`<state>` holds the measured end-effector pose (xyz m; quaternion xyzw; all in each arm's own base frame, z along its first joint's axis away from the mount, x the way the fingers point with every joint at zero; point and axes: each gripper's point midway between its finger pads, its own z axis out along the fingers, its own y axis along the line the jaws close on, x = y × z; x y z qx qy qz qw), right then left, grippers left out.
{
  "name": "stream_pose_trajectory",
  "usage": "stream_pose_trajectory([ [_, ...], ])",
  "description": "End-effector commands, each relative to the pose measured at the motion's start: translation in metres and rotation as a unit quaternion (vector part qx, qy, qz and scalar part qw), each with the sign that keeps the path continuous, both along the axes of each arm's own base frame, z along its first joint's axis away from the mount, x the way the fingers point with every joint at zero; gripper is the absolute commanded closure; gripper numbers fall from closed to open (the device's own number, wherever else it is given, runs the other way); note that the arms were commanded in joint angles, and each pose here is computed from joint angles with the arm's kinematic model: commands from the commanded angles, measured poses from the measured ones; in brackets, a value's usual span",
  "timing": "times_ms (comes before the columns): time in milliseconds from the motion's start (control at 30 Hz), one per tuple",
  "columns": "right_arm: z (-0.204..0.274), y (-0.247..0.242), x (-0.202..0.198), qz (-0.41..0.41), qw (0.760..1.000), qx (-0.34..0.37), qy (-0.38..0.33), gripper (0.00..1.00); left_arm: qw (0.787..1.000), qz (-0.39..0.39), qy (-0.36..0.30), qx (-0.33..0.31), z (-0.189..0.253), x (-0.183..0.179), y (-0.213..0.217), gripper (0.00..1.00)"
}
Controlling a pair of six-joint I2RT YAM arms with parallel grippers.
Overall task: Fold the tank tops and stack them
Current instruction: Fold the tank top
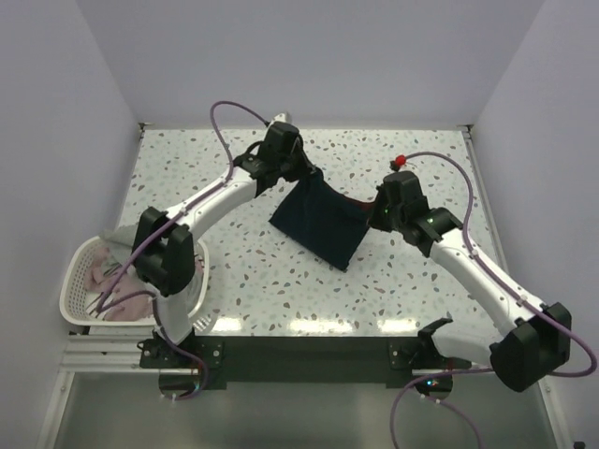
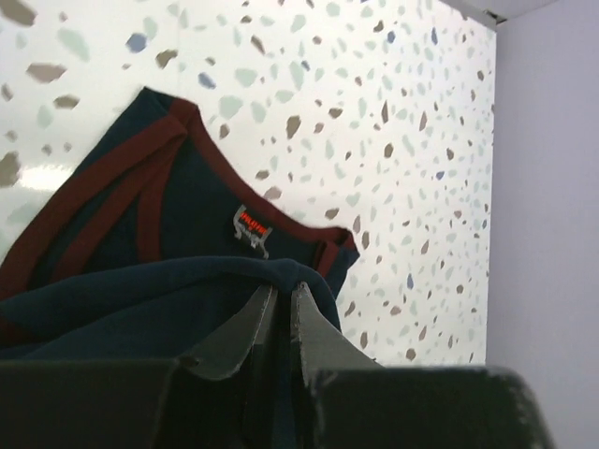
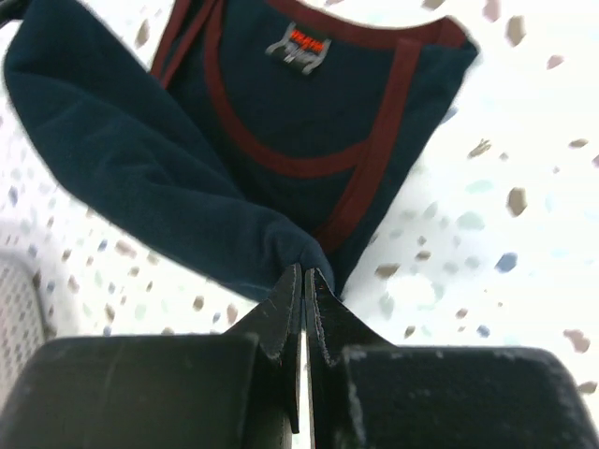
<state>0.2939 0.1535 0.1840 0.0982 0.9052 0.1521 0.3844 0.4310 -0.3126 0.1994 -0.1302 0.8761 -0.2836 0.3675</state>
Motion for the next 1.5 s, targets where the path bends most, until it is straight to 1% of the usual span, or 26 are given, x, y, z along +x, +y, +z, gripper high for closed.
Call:
stream_pose_trajectory([
  [0,-0.004,-0.009,0.034,0.001,1.000,0.011,-0.019,1.00,0.997,-0.020,-0.059,-0.034,0.016,0.045,-0.025,1.00],
  [67,-0.010,-0.021,0.053,-0.016,0.999,0.021,-0.021,1.00,0.995,-0.031,-0.084,-0.050,0.016,0.062,-0.035,1.00],
  [100,-0.026,-0.026,0.061,-0.023,1.000,0.016,-0.005,1.00,0.995,-0.040,-0.073,-0.049,-0.006,0.069,-0.042,0.98],
  [167,-0.034,-0.041,0.084,-0.046,0.998,0.028,-0.013,1.00,0.993,-0.039,-0.094,-0.068,-0.008,0.087,-0.045,0.96],
  [200,-0.052,-0.044,0.092,-0.056,0.998,0.033,0.003,1.00,0.990,-0.042,-0.106,-0.080,-0.017,0.097,-0.050,0.95],
  [267,-0.064,-0.060,0.114,-0.082,0.996,0.040,-0.001,1.00,0.983,-0.048,-0.136,-0.112,-0.004,0.116,-0.058,0.94],
  [300,-0.084,-0.063,0.122,-0.088,0.995,0.034,0.017,1.00,0.984,-0.063,-0.122,-0.113,-0.027,0.122,-0.066,0.92],
  [333,-0.091,-0.065,0.129,-0.092,0.995,0.033,0.022,1.00,0.981,-0.078,-0.132,-0.118,-0.027,0.128,-0.072,0.90],
  [367,-0.098,-0.071,0.137,-0.100,0.994,0.033,0.022,1.00,0.975,-0.087,-0.157,-0.130,-0.009,0.139,-0.080,0.79],
  [400,-0.103,-0.072,0.146,-0.102,0.994,0.032,0.023,0.97,0.977,-0.094,-0.147,-0.125,-0.033,0.144,-0.085,0.68],
  [433,-0.123,-0.075,0.150,-0.107,0.993,0.028,0.042,0.85,0.975,-0.101,-0.154,-0.125,-0.034,0.148,-0.088,0.58],
  [467,-0.122,-0.076,0.160,-0.106,0.993,0.027,0.034,0.78,0.974,-0.098,-0.159,-0.126,-0.034,0.152,-0.087,0.49],
  [533,-0.125,-0.077,0.167,-0.103,0.994,0.022,0.035,0.65,0.969,-0.095,-0.184,-0.135,-0.022,0.155,-0.082,0.42],
  [567,-0.125,-0.080,0.167,-0.106,0.994,0.013,0.039,0.54,0.971,-0.087,-0.182,-0.129,-0.027,0.157,-0.071,0.36],
  [633,-0.112,-0.089,0.174,-0.117,0.993,-0.009,0.025,0.44,0.967,-0.075,-0.210,-0.126,0.004,0.158,-0.058,0.34],
  [767,-0.076,-0.099,0.170,-0.134,0.990,-0.031,0.010,0.38,0.968,-0.034,-0.220,-0.118,0.048,0.146,-0.022,0.34],
  [833,-0.061,-0.084,0.166,-0.119,0.992,-0.037,-0.003,0.37,0.975,0.012,-0.197,-0.100,0.044,0.142,-0.003,0.35],
  [867,-0.056,-0.083,0.162,-0.121,0.991,-0.055,-0.005,0.37,0.980,0.024,-0.177,-0.089,0.030,0.136,0.003,0.39],
  [900,-0.043,-0.075,0.161,-0.109,0.992,-0.062,-0.019,0.38,0.981,0.046,-0.171,-0.084,0.036,0.131,0.012,0.42],
  [933,-0.039,-0.050,0.157,-0.080,0.994,-0.066,-0.024,0.39,0.985,0.054,-0.143,-0.079,0.024,0.124,0.015,0.49],
  [967,-0.033,-0.044,0.157,-0.077,0.993,-0.079,-0.031,0.39,0.988,0.053,-0.128,-0.075,0.015,0.114,0.015,0.51],
  [1033,-0.038,-0.021,0.152,-0.054,0.995,-0.083,-0.024,0.40,0.990,0.058,-0.102,-0.075,0.000,0.100,0.015,0.59],
  [1067,-0.039,-0.014,0.154,-0.049,0.995,-0.079,-0.028,0.41,0.993,0.049,-0.080,-0.069,-0.021,0.085,0.010,0.62],
  [1200,-0.063,0.000,0.166,-0.036,0.997,-0.074,-0.005,0.46,0.996,0.021,-0.052,-0.064,-0.049,0.046,-0.008,0.72],
  [1333,-0.093,-0.010,0.185,-0.048,0.994,-0.097,0.019,0.48,0.998,-0.010,-0.015,-0.056,-0.093,0.019,-0.025,0.81],
  [1467,-0.121,-0.035,0.195,-0.073,0.992,-0.091,0.048,0.49,0.999,-0.019,0.019,-0.036,-0.128,0.001,-0.028,0.82],
])
